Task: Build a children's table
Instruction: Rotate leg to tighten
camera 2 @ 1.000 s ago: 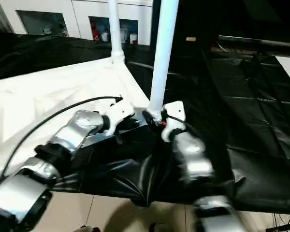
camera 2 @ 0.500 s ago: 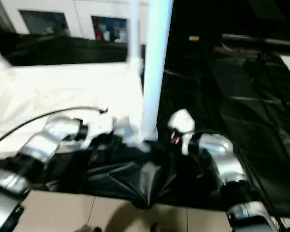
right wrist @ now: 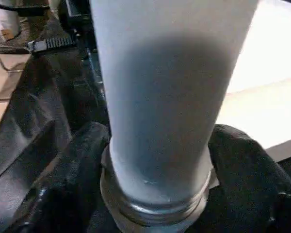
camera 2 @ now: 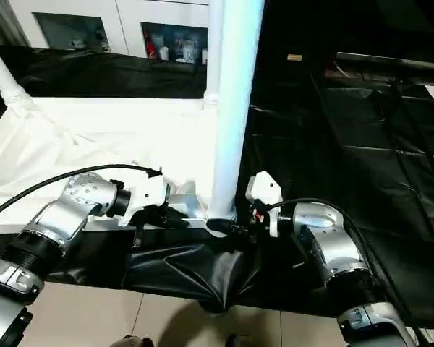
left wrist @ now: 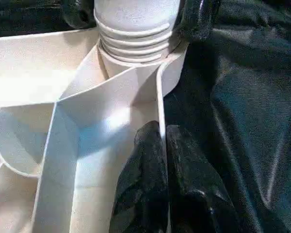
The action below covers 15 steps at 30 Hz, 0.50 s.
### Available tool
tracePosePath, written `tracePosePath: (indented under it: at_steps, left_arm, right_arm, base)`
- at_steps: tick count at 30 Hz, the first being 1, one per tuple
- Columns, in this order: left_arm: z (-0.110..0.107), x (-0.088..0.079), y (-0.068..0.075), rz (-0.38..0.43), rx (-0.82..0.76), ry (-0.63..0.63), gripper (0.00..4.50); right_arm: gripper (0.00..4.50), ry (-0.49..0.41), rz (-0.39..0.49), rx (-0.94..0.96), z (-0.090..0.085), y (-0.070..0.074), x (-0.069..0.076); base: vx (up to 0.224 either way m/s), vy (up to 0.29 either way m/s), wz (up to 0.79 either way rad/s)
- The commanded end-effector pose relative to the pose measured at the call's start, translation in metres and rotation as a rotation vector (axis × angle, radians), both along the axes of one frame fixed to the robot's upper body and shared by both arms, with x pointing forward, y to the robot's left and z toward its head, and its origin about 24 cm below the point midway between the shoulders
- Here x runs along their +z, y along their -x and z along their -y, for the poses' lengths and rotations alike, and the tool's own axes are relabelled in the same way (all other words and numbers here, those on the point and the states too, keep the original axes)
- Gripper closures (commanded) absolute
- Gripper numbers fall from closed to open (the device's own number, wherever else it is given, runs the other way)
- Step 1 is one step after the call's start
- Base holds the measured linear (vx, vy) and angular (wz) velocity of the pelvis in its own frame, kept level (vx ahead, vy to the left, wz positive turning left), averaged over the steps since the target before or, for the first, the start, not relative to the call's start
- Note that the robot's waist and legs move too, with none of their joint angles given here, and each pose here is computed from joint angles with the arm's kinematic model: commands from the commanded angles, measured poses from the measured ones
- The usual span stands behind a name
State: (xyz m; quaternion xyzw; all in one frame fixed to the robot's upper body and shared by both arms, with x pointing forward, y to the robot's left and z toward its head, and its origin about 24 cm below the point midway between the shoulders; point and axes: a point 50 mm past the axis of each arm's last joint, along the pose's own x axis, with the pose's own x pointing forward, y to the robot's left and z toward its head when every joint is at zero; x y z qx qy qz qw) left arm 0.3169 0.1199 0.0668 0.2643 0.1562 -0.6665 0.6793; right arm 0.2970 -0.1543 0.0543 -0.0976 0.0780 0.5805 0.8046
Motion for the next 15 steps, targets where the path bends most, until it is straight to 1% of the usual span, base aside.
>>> tracePosePath:
  at_steps: [1,2,5,11,13,15]
  left_arm:
    - [0.006,-0.008,0.01,-0.043,-0.068,-0.008,4.5]
    - [0.005,-0.008,0.01,-0.044,-0.069,-0.009,4.5]
    - [0.005,-0.007,0.011,-0.048,-0.071,-0.01,4.5]
    - [0.003,-0.008,0.01,-0.048,-0.066,-0.014,4.5]
    - [0.003,-0.009,0.006,-0.034,-0.022,-0.024,4.5]
    - [0.004,-0.011,-0.003,-0.001,0.066,-0.045,4.5]
  right_arm:
    - [1.31,0.026,-0.01,0.015,0.003,0.001,0.0]
    - [1.45,0.028,-0.013,0.02,0.003,0.002,-0.001]
    - [1.68,0.027,-0.018,0.028,0.003,0.003,-0.001]
    - [1.8,0.02,-0.029,0.027,0.002,0.003,-0.003]
    - [1.81,0.011,-0.038,-0.021,0.002,0.001,-0.006]
    - [1.81,0.014,-0.028,-0.135,0.002,-0.005,-0.011]
  base:
    - [0.0,0.0,0.0]
    - [0.0,0.0,0.0]
    - [0.0,0.0,0.0]
    - [0.0,0.0,0.0]
    - [0.0,0.0,0.0]
    - [0.0,0.0,0.0]
